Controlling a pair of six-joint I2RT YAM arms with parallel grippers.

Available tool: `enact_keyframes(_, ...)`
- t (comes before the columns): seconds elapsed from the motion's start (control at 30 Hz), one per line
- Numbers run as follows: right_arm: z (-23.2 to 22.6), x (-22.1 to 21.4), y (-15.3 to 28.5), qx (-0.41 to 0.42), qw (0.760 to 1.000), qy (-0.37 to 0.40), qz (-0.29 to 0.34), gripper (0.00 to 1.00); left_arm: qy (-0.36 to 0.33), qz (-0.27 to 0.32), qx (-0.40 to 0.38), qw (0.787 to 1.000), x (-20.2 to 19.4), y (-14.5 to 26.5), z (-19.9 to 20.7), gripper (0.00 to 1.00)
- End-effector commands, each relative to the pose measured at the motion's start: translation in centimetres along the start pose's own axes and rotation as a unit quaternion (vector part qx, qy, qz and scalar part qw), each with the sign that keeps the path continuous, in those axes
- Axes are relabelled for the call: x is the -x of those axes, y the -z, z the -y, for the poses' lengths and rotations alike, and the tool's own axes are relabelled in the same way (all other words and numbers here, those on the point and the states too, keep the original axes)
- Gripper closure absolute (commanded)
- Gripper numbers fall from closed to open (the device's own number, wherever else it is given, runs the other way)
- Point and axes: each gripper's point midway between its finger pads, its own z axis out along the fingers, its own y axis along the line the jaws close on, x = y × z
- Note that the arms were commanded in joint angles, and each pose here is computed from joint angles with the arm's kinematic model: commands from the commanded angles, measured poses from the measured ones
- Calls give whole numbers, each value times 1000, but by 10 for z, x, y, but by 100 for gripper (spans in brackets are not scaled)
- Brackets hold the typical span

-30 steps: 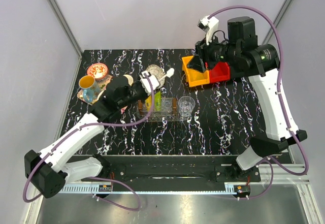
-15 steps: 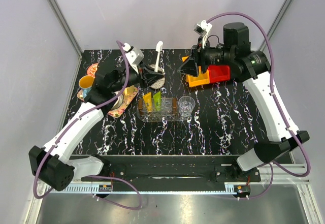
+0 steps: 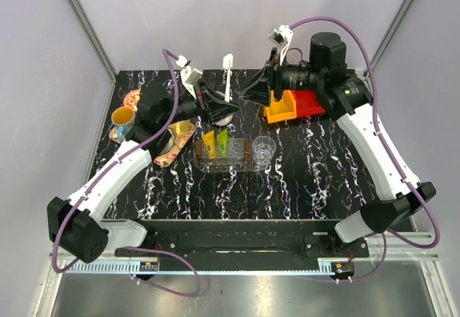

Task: Prepare toiletry sets of a toothbrush and toothpaste on the tray

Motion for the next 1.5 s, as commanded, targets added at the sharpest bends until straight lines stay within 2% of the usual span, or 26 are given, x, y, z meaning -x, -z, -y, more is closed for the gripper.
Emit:
enact_keyframes(0.0, -17, 12, -13, 36, 999, 15, 15, 38, -5, 20, -26, 999, 14, -2, 10, 100)
enact_keyframes(0.37, -17, 7, -30, 38, 999, 18, 7, 40, 2, 20, -29, 999, 10, -3, 9, 100)
enact_keyframes(0.8, -20, 9, -36, 51, 999, 9, 5, 62, 0, 14, -24, 1000, 3, -3, 6, 100)
enact_keyframes(1.17, -25, 7, -41, 61, 998, 6, 1, 64, -2, 12, -22, 1000, 1, -5, 3, 100)
enact_keyframes(1.3, -25, 5, -42, 63, 998, 5, -1, 69, -2, 11, -22, 1000, 1, -5, 3, 100)
enact_keyframes(1.47, -26, 6, -42, 64, 998, 6, 0, 85, 0, 7, -21, 1000, -1, -6, 1, 100)
